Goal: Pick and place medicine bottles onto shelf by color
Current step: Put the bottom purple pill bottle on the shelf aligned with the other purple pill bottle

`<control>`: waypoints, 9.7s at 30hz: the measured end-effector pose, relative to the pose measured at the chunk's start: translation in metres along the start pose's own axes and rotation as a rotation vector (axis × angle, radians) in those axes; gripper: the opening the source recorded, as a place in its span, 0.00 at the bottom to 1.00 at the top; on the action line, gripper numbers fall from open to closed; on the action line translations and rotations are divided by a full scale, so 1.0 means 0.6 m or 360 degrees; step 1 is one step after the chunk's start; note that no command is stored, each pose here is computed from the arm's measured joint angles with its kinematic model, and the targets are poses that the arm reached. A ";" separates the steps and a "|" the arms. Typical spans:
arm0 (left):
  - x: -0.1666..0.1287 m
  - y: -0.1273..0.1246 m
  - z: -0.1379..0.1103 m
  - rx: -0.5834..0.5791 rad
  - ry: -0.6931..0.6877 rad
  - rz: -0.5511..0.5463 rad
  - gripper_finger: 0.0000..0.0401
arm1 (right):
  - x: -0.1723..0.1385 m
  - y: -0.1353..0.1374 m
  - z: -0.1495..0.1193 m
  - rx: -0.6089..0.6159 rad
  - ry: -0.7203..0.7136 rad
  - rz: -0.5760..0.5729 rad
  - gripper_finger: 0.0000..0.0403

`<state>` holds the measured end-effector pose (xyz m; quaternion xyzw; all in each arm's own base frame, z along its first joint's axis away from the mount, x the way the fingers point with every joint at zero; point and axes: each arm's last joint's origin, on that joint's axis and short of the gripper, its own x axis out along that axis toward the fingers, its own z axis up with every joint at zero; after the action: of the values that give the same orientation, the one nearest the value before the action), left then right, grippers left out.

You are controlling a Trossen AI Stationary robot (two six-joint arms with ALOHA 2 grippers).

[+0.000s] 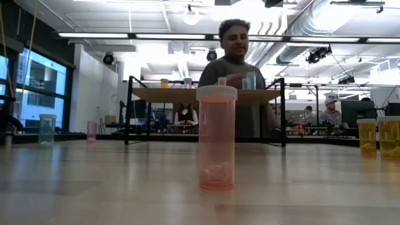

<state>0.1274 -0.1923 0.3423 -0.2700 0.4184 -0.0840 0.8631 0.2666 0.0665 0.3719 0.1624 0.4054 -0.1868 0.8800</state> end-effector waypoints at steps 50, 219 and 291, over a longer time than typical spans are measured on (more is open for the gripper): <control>0.090 0.004 -0.096 0.0397 0.0154 0.0609 0.50 | 0.000 -0.001 0.001 0.0000 -0.0023 -0.0027 0.39; 0.100 0.185 0.064 0.0258 -0.0177 0.0751 0.28 | 0.003 -0.006 0.005 -0.0064 -0.0026 -0.0041 0.39; -0.062 0.574 0.477 0.0381 0.0072 0.1073 0.28 | 0.034 -0.109 0.066 0.0027 -0.0032 -0.0287 0.39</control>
<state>0.2955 0.2242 0.3272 -0.0117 0.4900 0.1510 0.8585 0.2748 -0.0122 0.3717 0.1308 0.4080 -0.2704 0.8622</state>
